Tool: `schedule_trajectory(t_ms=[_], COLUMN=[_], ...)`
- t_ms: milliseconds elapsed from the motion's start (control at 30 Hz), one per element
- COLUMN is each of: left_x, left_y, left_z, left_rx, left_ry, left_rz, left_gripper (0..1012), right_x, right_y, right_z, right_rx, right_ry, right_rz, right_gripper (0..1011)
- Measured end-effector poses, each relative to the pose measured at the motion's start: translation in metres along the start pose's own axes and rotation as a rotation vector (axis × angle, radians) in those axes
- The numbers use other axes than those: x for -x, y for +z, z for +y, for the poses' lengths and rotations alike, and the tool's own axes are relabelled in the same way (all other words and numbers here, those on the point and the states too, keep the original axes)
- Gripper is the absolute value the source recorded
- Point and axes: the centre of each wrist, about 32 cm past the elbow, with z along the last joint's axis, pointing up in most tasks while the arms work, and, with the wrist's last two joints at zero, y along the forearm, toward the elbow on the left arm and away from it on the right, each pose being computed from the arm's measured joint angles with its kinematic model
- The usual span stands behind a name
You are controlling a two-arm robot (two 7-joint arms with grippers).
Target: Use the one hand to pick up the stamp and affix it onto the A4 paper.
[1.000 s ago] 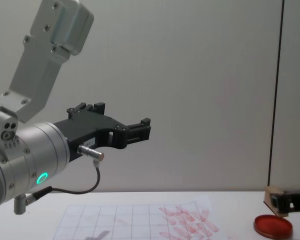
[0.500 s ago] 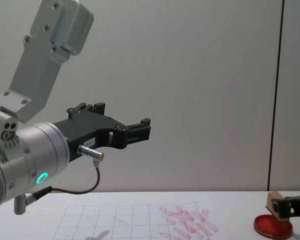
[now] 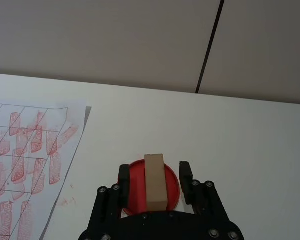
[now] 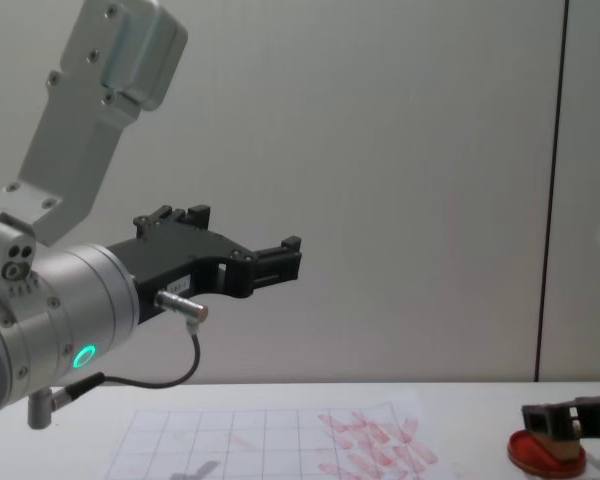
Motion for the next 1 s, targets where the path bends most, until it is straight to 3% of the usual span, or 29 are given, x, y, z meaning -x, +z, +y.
schedule_trajectory(t_ms=[333,500,1000], left_x=[0.0000,0.0000,0.0000], left_y=[0.0000,0.0000,0.0000], left_z=[0.0000,0.0000,0.0000], left_rx=[0.000,0.000,0.000], left_ry=[0.000,0.000,0.000], left_rz=[0.000,0.000,0.000], left_gripper=[1001,1001,1001], right_x=[-0.001,-0.002,-0.013], right_y=[0.003,0.005,0.008], right_z=[-0.001,-0.006,-0.027], right_rx=[-0.060,-0.120,-0.321], right_ry=[0.005,0.008,0.012], right_rz=[-0.007,-0.017,-0.057], right_gripper=[832,982,1001])
